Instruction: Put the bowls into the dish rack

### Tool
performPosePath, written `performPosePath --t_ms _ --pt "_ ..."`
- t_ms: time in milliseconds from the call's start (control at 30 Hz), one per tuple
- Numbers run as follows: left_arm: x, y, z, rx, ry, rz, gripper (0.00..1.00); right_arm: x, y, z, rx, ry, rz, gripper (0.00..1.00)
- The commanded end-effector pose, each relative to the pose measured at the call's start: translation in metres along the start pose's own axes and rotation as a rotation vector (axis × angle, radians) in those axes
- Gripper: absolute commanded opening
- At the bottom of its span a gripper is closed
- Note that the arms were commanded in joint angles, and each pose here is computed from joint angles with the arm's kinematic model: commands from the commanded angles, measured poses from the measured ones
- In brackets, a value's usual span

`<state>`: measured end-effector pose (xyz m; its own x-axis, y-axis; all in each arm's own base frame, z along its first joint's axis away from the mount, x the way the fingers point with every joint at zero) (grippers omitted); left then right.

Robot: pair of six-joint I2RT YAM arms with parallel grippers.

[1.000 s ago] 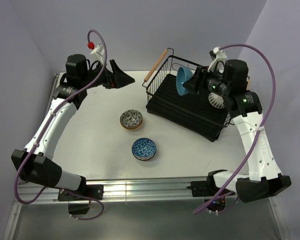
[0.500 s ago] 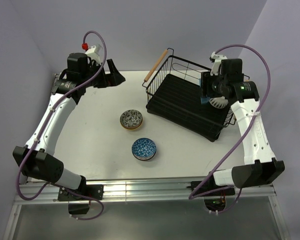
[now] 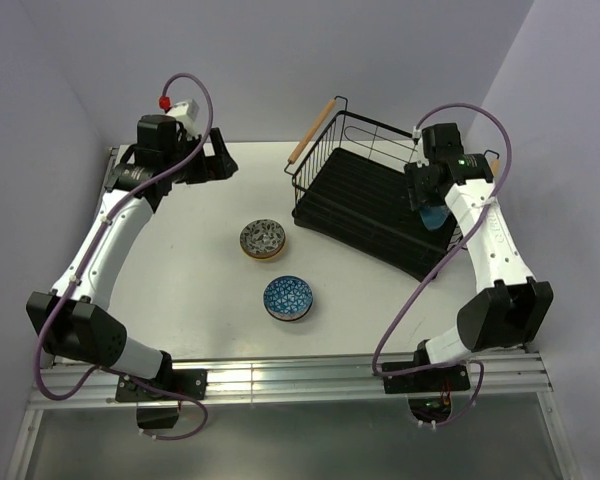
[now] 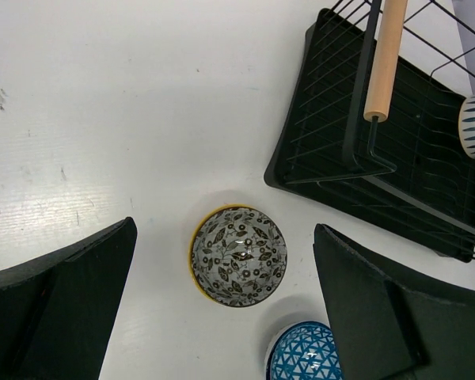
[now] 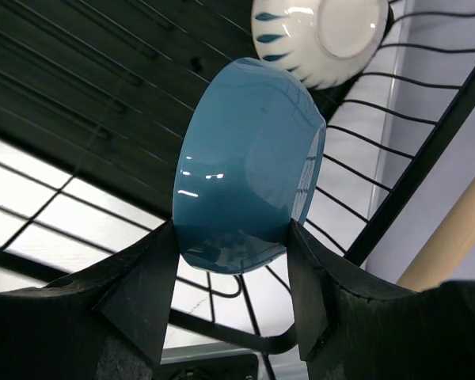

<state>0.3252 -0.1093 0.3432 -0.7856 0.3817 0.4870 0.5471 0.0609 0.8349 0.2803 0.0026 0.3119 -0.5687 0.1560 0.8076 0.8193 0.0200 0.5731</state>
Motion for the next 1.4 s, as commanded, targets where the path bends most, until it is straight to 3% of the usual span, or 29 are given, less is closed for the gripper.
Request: performPosePath --t_ms 0,600,1367 --pt "0.018 0.011 0.001 -0.019 0.026 -0.082 0.99 -0.005 0.001 -0.009 0.009 -0.099 0.001 0.0" --pt "0.024 -0.009 0.026 -0.023 0.09 -0.065 1.0 -0.067 -0.007 -0.005 0.068 -0.195 0.105 0.0" --pt "0.019 -0.015 0.04 0.002 0.102 -0.047 0.99 -0.095 -0.033 0.012 0.227 -0.305 0.215 0.0"
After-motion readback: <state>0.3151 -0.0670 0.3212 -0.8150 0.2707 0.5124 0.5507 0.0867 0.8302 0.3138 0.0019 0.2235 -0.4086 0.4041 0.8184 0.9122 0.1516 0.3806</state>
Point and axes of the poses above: each gripper's point midway between its finger pads, its own x axis back along the fingers, its own z axis along the line the jaws close on, y = z × x, the point moved 10 cm from there along x, back along the fingers, and after that the axes turned 8 degrees about -x, right-handed, at the moved point
